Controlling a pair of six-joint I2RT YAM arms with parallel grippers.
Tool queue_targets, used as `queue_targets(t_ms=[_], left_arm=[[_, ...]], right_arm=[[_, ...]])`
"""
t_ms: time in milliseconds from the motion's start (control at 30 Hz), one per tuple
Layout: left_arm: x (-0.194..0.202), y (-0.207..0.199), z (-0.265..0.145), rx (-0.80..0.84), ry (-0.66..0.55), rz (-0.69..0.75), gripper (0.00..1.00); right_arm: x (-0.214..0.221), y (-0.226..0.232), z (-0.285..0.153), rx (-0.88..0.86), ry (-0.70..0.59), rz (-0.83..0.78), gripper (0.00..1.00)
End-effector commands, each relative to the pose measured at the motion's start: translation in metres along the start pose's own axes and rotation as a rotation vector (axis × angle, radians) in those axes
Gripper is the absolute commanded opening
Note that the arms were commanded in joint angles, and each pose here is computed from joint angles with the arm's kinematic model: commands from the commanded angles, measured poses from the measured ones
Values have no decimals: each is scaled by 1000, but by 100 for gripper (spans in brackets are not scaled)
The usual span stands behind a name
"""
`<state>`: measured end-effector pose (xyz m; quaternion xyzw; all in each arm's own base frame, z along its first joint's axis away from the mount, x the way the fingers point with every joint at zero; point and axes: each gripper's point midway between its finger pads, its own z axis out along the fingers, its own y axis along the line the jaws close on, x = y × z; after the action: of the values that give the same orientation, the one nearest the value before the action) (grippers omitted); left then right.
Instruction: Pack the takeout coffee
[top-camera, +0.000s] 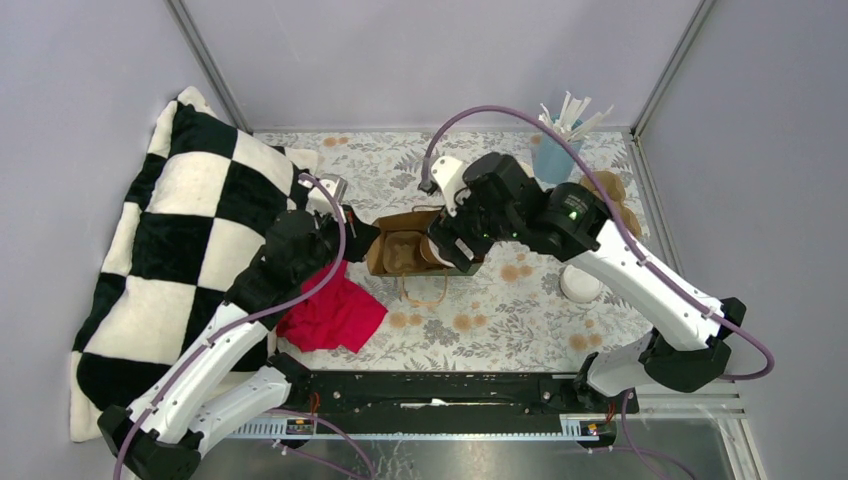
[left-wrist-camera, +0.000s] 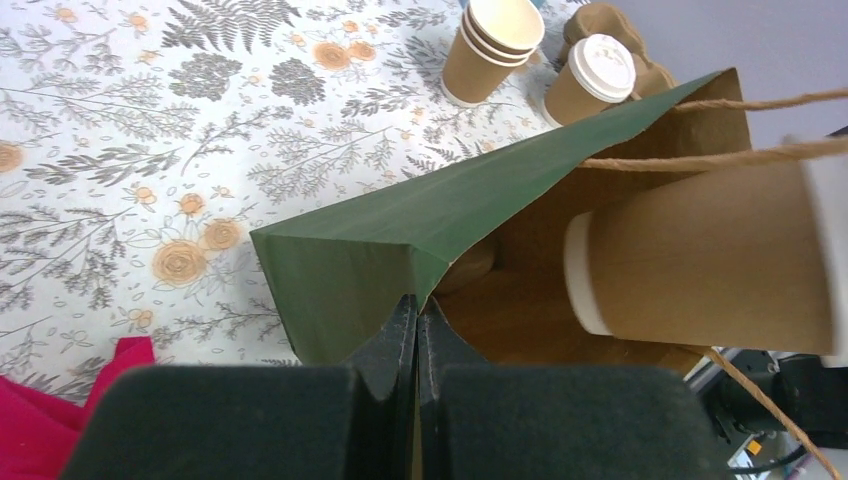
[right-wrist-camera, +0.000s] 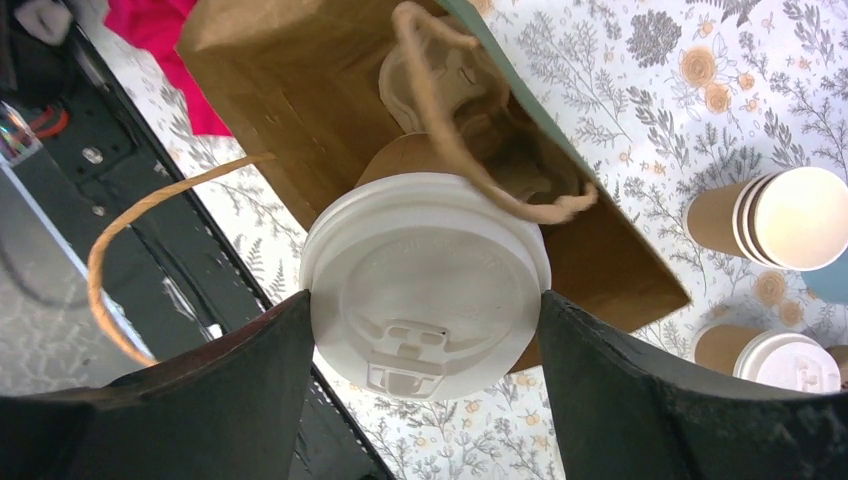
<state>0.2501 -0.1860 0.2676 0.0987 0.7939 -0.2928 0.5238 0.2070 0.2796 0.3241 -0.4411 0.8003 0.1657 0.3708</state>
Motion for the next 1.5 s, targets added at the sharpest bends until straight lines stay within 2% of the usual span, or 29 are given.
queue_targets(t_ms=[0, 333, 667, 967, 1300, 1467], left_arm=[[-16, -15, 0, 48, -79, -6, 0], [1, -14, -10, 42, -44, -2, 0], [5, -12, -25, 15, -15, 0, 0], [15, -13, -26, 6, 87, -4, 0], [18, -17, -18, 30, 132, 29, 0], [23, -15, -21, 29, 129, 17, 0]], right_arm=[[8, 4, 3, 43, -2, -94, 65], [19, -4, 22, 170, -32, -200, 67], [27, 9, 46, 190, 21, -319, 66], [41, 22, 56, 201, 12, -360, 67], [55, 18, 69, 223, 64, -495, 69], [53, 17, 85, 255, 67, -509, 69]])
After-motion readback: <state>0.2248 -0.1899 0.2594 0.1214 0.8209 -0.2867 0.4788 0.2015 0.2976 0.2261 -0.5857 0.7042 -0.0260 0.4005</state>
